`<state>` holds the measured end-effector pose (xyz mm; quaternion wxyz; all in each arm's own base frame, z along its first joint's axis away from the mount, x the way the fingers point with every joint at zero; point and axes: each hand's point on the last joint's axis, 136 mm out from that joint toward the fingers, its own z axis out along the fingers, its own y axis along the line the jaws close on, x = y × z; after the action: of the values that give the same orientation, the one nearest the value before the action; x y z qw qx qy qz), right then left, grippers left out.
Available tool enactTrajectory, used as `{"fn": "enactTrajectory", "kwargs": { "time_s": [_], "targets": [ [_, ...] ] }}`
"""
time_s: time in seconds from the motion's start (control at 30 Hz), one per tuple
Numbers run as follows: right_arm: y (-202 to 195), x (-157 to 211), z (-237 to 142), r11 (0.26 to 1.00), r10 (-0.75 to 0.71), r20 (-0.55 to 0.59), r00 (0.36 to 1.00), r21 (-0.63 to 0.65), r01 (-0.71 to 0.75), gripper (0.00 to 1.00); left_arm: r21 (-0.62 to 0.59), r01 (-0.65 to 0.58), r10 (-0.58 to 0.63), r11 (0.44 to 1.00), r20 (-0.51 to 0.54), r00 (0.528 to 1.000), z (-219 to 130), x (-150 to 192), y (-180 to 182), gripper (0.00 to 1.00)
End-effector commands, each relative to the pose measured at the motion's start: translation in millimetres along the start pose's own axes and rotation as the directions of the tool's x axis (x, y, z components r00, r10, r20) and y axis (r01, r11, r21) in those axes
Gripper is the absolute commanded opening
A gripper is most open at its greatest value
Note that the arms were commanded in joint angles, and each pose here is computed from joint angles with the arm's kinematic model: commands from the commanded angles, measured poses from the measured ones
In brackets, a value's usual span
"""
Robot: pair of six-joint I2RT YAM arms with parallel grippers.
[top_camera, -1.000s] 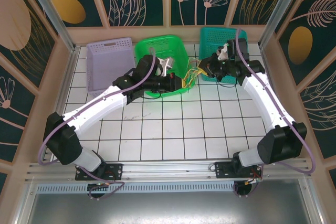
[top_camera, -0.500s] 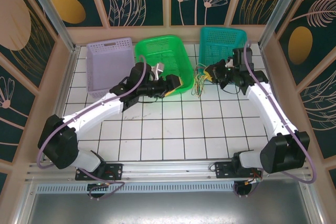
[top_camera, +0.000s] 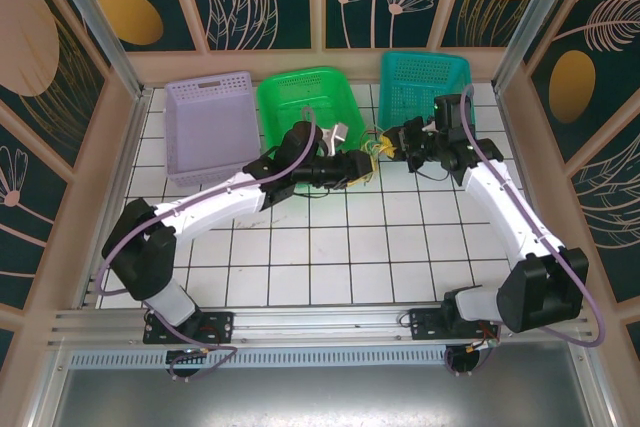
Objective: Untangle the cables
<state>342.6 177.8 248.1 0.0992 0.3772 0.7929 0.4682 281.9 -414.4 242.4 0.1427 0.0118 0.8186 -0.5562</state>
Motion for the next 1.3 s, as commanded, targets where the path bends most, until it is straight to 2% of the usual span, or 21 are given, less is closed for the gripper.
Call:
{"fn": "enactTrajectory", "kwargs": {
  "time_s": [0.0,0.13,0.2,0.3,0.33,0.4,0.63,0.9,1.03,1.13,1.27],
  "targets": [
    [16,14,-11,0.998,-0.034,-0.034,0.999,-0.047,0.032,0.0,-0.072,-0.065,0.071,0.995,0.071,0.995,-6,-19,-2,0.0],
    [4,-9,-33,0.989,-0.148,0.056,0.987,0.039,0.146,0.02,-0.205,-0.1,0.125,0.974,0.115,0.985,-31,-33,17,0.0],
    [2,-23,-48,0.978,-0.205,0.104,0.973,0.068,0.198,0.18,-0.198,-0.143,0.162,0.97,0.082,0.983,-38,-26,16,0.0],
    [9,-24,-58,0.974,-0.226,0.102,0.969,-0.007,0.228,0.39,-0.089,-0.207,0.208,0.974,-0.001,0.978,-37,-7,2,0.0],
    [11,-20,-57,0.973,-0.222,0.083,0.971,-0.038,0.226,0.44,-0.065,-0.219,0.219,0.974,-0.013,0.976,-38,-4,-1,0.0],
    [10,-12,-54,0.977,-0.196,0.049,0.979,-0.076,0.199,0.49,-0.052,-0.243,0.243,0.969,-0.012,0.97,-41,-2,-5,0.0],
    [2,22,-43,0.981,-0.055,-0.029,0.998,-0.19,0.049,0.54,-0.019,-0.243,0.243,0.97,-0.004,0.97,-35,-4,-7,0.0],
    [17,29,-30,0.977,-0.052,-0.01,0.999,-0.205,0.049,0.55,-0.003,-0.259,0.258,0.966,-0.044,0.965,-26,2,-10,0.0],
    [20,22,-29,0.985,-0.065,0.037,0.997,-0.157,0.07,0.56,-0.054,-0.294,0.291,0.954,-0.054,0.955,-23,5,-5,0.0],
    [8,14,-24,0.995,-0.046,0.055,0.997,-0.085,0.051,0.56,-0.083,-0.321,0.319,0.943,-0.036,0.947,-24,4,-6,0.0],
    [-4,11,-17,0.999,-0.012,0.054,0.998,-0.035,0.013,0.5,-0.167,-0.398,0.398,0.902,-0.032,0.917,-26,1,-6,0.0]
  ]
}}
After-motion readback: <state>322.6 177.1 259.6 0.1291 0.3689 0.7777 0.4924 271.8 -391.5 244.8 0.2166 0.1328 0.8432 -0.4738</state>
